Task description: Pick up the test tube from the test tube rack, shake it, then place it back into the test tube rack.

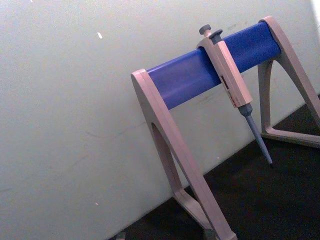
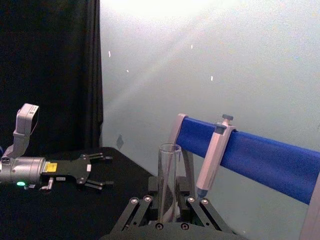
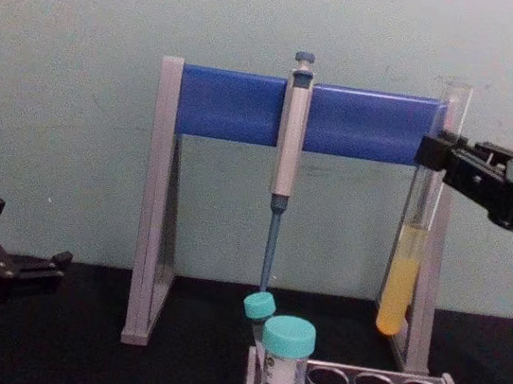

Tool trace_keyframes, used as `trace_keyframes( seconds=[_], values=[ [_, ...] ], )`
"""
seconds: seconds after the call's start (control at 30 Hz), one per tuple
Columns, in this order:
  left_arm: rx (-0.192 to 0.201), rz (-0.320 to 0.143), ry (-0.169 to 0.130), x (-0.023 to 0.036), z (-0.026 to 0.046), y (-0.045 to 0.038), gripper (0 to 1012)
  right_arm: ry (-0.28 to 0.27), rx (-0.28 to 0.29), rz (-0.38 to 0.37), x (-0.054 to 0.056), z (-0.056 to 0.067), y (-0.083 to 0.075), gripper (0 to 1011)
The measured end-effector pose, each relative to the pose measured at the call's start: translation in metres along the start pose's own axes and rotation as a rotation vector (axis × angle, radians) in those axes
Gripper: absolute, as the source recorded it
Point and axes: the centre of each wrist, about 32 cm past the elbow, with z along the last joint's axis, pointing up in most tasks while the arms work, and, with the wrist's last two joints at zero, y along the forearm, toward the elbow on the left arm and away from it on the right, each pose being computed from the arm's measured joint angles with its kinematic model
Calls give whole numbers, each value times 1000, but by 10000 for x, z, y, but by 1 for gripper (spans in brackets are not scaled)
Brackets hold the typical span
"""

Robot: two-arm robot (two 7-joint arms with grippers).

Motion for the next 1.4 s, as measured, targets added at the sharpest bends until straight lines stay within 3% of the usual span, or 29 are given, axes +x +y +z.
trace_keyframes(
  seconds=[1.4],
  values=[
    [0, 0, 0, 0, 0, 0, 1001, 62, -139, 13, -11, -376, 48, 230]
  ],
)
